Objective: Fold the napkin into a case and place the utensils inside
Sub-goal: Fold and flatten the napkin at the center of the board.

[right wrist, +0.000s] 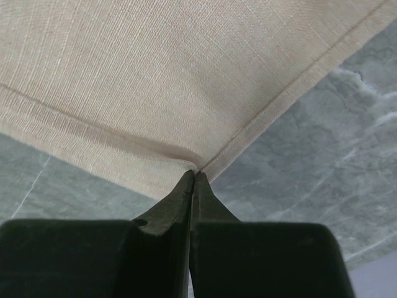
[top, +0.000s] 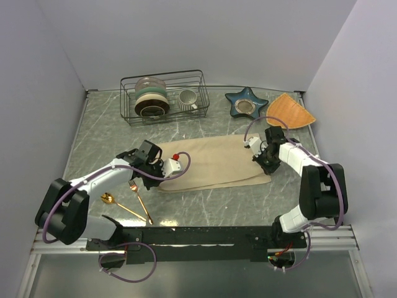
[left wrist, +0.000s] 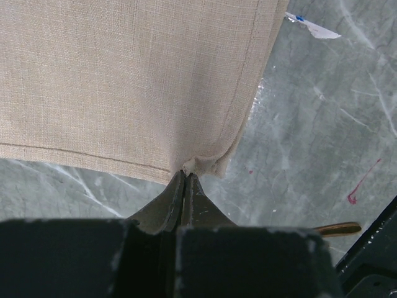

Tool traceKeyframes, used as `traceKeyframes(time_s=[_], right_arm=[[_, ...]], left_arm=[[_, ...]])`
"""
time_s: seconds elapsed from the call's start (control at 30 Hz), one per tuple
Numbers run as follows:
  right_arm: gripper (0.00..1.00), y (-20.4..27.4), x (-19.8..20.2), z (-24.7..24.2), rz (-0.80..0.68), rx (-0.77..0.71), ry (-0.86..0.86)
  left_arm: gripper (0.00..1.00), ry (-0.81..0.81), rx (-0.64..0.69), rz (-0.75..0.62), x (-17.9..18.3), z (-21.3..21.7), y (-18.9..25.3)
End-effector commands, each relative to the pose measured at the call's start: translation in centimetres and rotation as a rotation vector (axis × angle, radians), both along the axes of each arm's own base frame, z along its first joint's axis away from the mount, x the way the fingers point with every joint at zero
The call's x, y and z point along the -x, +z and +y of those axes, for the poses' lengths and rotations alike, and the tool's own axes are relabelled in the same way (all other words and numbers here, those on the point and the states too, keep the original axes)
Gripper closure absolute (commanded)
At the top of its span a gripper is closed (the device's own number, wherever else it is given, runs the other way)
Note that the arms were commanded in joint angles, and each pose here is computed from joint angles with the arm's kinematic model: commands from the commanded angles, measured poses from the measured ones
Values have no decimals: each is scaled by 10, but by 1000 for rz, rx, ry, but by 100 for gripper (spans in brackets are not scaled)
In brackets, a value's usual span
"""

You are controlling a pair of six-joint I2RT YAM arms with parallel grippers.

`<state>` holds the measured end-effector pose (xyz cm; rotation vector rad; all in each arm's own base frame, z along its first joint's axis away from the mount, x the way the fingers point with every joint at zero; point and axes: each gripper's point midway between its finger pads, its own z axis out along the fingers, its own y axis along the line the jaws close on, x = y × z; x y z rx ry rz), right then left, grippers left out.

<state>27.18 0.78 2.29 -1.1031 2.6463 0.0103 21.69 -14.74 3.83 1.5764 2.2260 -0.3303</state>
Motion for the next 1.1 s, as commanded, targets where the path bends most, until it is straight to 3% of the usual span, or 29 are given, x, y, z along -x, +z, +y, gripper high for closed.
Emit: traceKeyframes(time_s=[0.0, 0.4, 0.77, 1.07], right_arm=[[100, 37, -6, -1, -82, 2, 34], [100, 13, 17, 0, -1, -5, 29], [100, -9, 11, -8, 24, 38, 19], [100, 28, 7, -8, -26, 7, 19]], left_arm=[[99, -27, 20, -59, -3, -1, 22], [99, -39, 19, -39, 2, 0, 23], [99, -25, 11, -6, 2, -2, 8], [99, -33, 26, -28, 2, -3, 22]])
